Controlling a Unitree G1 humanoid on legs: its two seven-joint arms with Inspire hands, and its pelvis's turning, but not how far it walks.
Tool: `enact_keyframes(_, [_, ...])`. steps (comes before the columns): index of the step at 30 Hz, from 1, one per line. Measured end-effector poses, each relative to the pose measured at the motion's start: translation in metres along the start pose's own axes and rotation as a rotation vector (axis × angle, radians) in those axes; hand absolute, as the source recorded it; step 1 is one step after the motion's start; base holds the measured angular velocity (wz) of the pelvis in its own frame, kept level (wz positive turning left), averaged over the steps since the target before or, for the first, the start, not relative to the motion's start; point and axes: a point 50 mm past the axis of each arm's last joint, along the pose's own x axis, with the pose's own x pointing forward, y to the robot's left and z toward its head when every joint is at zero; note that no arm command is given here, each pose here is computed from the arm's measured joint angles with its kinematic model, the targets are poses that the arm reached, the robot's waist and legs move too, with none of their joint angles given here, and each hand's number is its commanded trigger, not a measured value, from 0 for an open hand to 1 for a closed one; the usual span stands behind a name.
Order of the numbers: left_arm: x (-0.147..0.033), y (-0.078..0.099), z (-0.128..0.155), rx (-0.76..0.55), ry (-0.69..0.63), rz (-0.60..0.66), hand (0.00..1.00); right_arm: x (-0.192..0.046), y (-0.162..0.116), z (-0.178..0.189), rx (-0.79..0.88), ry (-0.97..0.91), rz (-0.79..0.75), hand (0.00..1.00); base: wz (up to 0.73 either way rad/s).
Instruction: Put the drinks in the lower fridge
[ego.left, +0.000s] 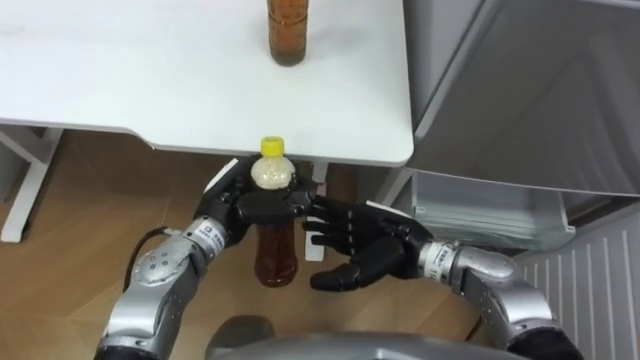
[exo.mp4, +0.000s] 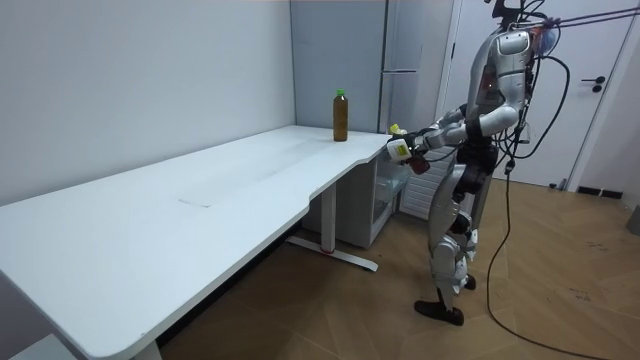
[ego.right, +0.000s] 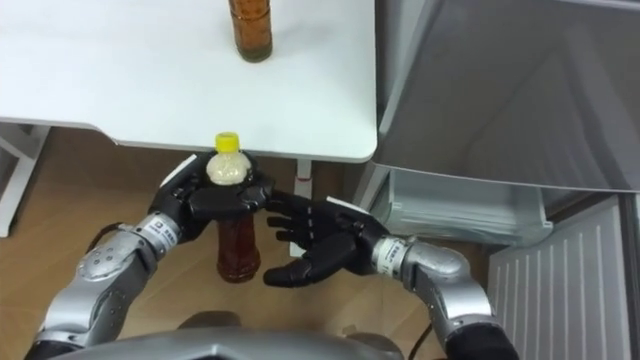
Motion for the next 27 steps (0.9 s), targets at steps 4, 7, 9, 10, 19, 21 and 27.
enact_keyframes(4, [0.002, -0.004, 0.001, 0.028, 0.008, -0.018, 1.00, -0.002, -0.001, -0.001, 0.019, 0.003, 0.007, 0.00, -0.04])
enact_keyframes(7, [0.003, -0.005, 0.001, 0.030, 0.007, -0.023, 1.00, -0.004, -0.001, -0.002, 0.037, -0.006, 0.011, 0.00, 0.00])
enact_keyframes(9, [0.005, -0.006, 0.004, 0.039, -0.004, -0.034, 1.00, -0.006, -0.001, -0.001, 0.054, -0.022, 0.014, 0.00, 0.00])
enact_keyframes(10, [0.006, -0.006, 0.006, 0.043, -0.008, -0.042, 1.00, -0.006, -0.002, 0.000, 0.065, -0.034, 0.014, 0.00, 0.00])
enact_keyframes(19, [0.014, -0.009, 0.018, 0.081, -0.040, -0.072, 1.00, -0.008, -0.002, 0.001, 0.123, -0.089, 0.016, 0.00, 0.00])
enact_keyframes(21, [0.015, -0.010, 0.018, 0.086, -0.042, -0.076, 1.00, -0.008, -0.001, 0.000, 0.136, -0.095, 0.015, 0.00, 0.00])
enact_keyframes(27, [0.015, -0.011, 0.018, 0.096, -0.035, -0.082, 1.00, -0.011, 0.002, -0.008, 0.189, -0.107, 0.002, 0.00, 0.00])
